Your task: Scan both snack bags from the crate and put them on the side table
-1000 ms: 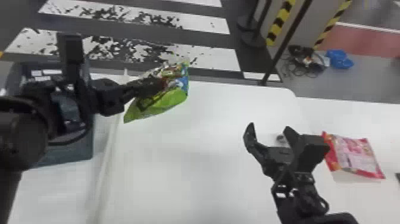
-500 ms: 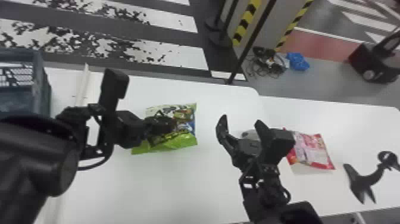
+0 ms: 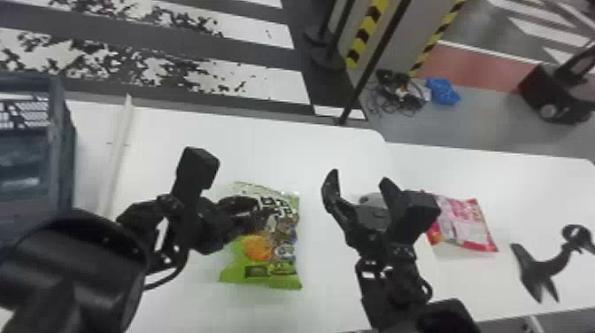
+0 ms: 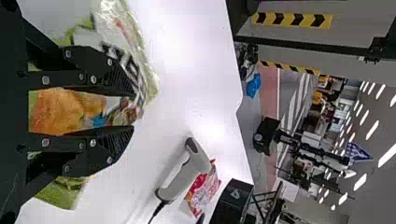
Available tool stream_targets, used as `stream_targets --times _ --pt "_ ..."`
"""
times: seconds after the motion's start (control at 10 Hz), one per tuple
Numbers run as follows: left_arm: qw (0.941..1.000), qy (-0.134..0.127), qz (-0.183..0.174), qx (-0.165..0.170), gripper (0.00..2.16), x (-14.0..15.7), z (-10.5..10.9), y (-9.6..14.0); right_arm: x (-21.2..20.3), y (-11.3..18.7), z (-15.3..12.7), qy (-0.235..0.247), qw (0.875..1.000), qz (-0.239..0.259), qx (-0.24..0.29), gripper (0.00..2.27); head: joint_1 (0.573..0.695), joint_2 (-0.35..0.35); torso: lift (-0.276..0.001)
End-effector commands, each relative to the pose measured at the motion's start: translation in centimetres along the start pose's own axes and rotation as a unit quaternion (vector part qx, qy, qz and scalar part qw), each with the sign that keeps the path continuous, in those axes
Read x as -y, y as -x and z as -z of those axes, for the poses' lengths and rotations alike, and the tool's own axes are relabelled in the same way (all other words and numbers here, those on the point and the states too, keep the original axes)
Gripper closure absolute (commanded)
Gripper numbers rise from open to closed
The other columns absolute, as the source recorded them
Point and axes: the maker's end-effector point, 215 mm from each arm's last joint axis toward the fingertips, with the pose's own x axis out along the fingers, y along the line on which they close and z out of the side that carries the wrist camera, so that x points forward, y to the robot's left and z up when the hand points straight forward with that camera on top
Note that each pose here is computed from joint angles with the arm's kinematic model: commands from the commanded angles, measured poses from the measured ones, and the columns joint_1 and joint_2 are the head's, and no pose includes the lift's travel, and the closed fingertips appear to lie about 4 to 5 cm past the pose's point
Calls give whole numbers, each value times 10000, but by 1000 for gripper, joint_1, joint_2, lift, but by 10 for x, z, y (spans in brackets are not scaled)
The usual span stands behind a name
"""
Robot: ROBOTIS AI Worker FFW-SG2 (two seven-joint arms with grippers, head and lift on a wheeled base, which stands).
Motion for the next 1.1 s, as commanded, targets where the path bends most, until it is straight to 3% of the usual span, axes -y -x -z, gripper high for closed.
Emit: stream_targets --times 0.0,0.1,0.2,0.4,0.5,0.6,0.7,1.0 --pt "9993 1 -272 272 49 -20 -13 19 -2 0 0 -9 10000 -18 -12 43 695 -350 -87" --pt "9969 -113 -526 566 76 -36 -30 39 -3 0 2 -32 10000 -46 -48 39 695 -350 -87" --pt "9904 -281 -921 989 83 -58 -50 67 -4 1 6 -35 9999 -76 -112 39 695 -350 -87" --pt "9757 -441 -1635 1387 83 -106 -60 126 -7 0 25 -85 9987 -214 -451 39 695 -350 -87" --pt "9673 -464 -1922 1592 87 -125 -62 156 -8 2 48 -54 9956 -260 -898 49 695 -309 -87" --pt "9552 -491 -2324 1767 87 -145 -62 184 -8 4 60 -135 9921 -310 -1205 49 695 -284 -87" --pt "9442 -443 -2742 1767 87 -159 -54 205 -10 7 63 -196 9898 -421 -1347 63 695 -235 -87" --pt "9157 -547 -3277 2262 87 -163 -62 248 -18 22 73 -525 9759 -837 -1946 80 695 -135 -87"
